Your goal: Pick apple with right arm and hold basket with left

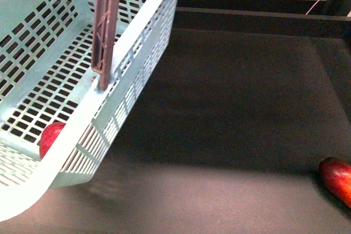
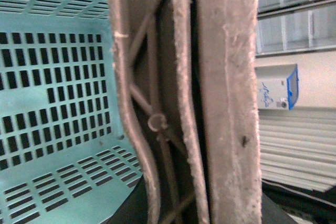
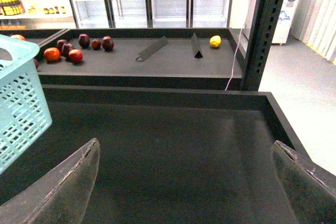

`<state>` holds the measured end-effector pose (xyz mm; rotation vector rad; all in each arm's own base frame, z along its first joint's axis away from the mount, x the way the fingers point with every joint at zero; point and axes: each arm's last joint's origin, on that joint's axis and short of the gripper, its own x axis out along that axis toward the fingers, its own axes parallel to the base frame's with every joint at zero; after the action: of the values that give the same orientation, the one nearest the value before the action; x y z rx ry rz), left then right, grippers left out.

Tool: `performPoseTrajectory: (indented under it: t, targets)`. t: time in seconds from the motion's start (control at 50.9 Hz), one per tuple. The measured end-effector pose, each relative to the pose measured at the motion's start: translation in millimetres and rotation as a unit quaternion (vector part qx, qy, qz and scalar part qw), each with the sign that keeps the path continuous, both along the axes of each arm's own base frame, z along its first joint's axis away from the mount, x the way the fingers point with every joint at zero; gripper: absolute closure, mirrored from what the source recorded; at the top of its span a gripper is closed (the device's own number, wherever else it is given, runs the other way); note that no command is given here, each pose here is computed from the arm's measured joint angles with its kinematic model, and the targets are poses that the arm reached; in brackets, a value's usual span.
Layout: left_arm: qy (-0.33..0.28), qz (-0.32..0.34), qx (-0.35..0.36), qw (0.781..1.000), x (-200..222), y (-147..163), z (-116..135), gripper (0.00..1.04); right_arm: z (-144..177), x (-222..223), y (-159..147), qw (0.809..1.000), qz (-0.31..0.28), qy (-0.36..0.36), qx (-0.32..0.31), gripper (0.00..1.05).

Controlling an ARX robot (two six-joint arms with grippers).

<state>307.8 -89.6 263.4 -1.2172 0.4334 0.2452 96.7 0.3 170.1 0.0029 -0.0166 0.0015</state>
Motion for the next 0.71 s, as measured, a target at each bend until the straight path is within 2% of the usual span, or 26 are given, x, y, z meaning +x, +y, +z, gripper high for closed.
performPoseTrajectory:
  t: [0.353,0.707]
  targets:
    - [0.065,0.099,-0.017,0.993,41,51,-58,0.90,0,0,0,1.000,0.000,0.000,0.000,0.09]
    - [0.088,0.135,-0.041,0.986,54,57,-89,0.90,0,0,0,1.000,0.000,0.000,0.000,0.09]
